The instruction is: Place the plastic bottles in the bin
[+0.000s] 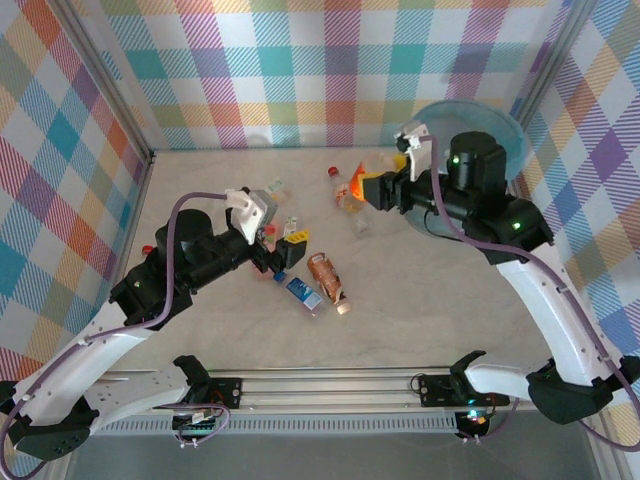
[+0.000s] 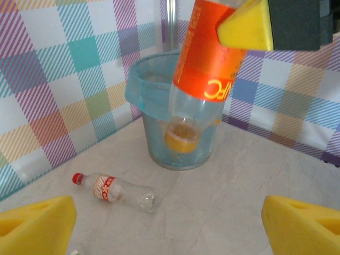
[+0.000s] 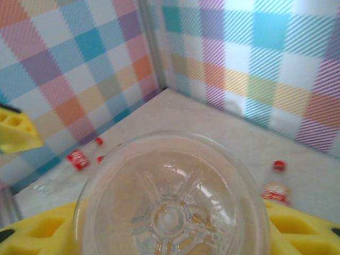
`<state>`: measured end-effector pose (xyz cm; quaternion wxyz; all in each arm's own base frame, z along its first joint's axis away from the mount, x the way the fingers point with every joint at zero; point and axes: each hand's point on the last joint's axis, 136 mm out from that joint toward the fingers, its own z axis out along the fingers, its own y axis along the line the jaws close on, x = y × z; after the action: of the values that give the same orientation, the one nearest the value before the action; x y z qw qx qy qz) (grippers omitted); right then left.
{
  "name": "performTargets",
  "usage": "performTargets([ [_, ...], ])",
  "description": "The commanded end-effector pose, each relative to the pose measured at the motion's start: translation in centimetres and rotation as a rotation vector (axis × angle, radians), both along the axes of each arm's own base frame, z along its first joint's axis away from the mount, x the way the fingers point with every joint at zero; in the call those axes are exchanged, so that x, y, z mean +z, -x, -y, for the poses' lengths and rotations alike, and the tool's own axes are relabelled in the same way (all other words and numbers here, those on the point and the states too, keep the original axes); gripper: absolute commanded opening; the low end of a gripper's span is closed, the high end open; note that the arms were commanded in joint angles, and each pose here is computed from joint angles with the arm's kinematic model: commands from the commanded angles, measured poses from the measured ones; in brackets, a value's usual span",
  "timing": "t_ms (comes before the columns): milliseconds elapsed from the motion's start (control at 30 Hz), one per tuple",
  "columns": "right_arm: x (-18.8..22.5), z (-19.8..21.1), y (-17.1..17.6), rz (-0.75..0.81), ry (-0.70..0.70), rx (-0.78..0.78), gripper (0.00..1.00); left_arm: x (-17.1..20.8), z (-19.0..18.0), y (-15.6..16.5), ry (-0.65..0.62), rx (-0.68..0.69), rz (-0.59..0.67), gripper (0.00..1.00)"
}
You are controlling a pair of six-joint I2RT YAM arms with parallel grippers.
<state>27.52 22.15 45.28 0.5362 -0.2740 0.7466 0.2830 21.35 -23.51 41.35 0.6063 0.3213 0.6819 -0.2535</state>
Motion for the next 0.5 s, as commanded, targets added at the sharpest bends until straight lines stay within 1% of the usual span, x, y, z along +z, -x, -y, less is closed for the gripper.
performTargets([
  [0,3.0,3.5,-1.1,0.128,0.068,-0.146,0.48,1.8,0.1,0.4,0.060,-0.007,0.031,0.90],
  [100,4.7,6.3,-2.6,0.205,0.118,-0.265,0.48,1.6,0.0,0.2,0.056,0.003,0.028,0.90],
  [233,6.3,10.5,-5.1,0.296,0.191,-0.469,0.47,1.0,0.0,0.0,0.049,0.013,0.019,0.90],
  [333,6.0,13.5,-7.2,0.298,0.250,-0.606,0.46,0.7,-0.1,-0.2,0.045,0.027,0.015,0.90],
  [467,3.8,15.8,-9.6,0.237,0.299,-0.701,0.46,0.5,-0.3,-0.3,0.041,0.040,0.013,0.90],
])
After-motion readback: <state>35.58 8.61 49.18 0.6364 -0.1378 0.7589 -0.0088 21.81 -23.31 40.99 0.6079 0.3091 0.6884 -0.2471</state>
